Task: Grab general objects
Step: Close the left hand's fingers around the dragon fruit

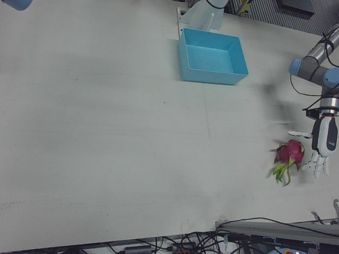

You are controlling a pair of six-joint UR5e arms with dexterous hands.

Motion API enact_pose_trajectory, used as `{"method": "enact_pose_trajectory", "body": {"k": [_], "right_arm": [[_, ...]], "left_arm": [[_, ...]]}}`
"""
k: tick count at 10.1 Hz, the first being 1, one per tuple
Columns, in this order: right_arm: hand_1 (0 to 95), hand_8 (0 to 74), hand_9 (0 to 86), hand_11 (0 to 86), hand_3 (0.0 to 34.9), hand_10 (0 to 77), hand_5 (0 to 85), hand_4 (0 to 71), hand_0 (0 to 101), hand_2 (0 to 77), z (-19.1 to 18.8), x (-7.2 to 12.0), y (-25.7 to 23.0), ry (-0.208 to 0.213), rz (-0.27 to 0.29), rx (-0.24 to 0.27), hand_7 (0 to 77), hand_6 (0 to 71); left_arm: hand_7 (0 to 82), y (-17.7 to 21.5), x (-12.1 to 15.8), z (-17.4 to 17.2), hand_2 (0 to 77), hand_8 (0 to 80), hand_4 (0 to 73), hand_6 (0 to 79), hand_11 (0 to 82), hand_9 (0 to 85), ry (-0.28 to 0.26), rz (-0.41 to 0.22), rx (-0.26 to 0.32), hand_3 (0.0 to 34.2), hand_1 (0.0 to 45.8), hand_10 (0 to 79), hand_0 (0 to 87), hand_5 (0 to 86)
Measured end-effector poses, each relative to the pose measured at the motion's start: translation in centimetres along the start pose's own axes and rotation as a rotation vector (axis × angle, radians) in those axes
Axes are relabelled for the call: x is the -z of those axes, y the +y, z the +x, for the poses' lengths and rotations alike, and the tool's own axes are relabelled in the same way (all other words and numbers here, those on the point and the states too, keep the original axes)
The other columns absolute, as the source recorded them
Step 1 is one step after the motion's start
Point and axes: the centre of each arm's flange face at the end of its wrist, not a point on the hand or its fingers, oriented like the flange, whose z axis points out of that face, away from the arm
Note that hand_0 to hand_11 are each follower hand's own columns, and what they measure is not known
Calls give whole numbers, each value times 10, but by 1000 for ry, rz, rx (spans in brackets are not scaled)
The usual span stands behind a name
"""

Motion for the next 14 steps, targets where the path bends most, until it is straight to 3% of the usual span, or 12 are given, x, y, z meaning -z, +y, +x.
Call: {"method": "enact_pose_trajectory", "body": {"k": [2, 3, 4, 5, 6, 7, 13, 14], "right_arm": [[82, 0, 5, 5, 0, 0, 0, 0, 1, 16, 0, 0, 0, 0, 0, 0, 0, 0], [82, 0, 5, 5, 0, 0, 0, 0, 1, 16, 0, 0, 0, 0, 0, 0, 0, 0], [82, 0, 5, 5, 0, 0, 0, 0, 0, 16, 0, 0, 0, 0, 0, 1, 0, 0], [82, 0, 5, 5, 0, 0, 0, 0, 1, 16, 0, 0, 0, 0, 0, 0, 0, 0], [82, 0, 5, 5, 0, 0, 0, 0, 1, 16, 0, 0, 0, 0, 0, 0, 0, 0], [82, 0, 5, 5, 0, 0, 0, 0, 0, 16, 0, 0, 0, 0, 1, 0, 0, 0], [82, 0, 5, 5, 0, 0, 0, 0, 1, 16, 0, 0, 0, 0, 0, 0, 0, 0], [82, 0, 5, 5, 0, 0, 0, 0, 1, 16, 0, 0, 0, 0, 0, 0, 0, 0]], "left_arm": [[65, -1, -1, -3, 71, 142, 5, 11, 11, 27, -1, 16, -3, 32, 0, 5, 441, 262], [76, -2, -1, -4, 76, 142, 5, 11, 11, 33, -4, 20, -5, 5, 0, 5, 441, 267], [82, -2, -1, -5, 87, 142, 11, 11, 11, 27, -5, 21, -11, 1, 0, 5, 441, 355], [82, -1, -2, -5, 87, 142, 11, 11, 11, 27, -4, 21, -22, 1, 0, 5, 441, 355], [82, 1, -1, -6, 109, 142, 82, 11, 11, 27, -4, 18, -31, 2, 0, 5, 441, 507], [93, 4, -1, -7, 109, 142, 104, 44, 11, 27, -6, 16, -38, 2, 0, 5, 440, 535], [104, 22, 4, -16, 120, 142, 109, 55, 11, 27, -13, 38, -55, 2, 0, 5, 443, 567], [104, 22, 5, -15, 147, 142, 125, 65, 11, 27, -12, 40, -55, 1, 0, 5, 462, 605]]}}
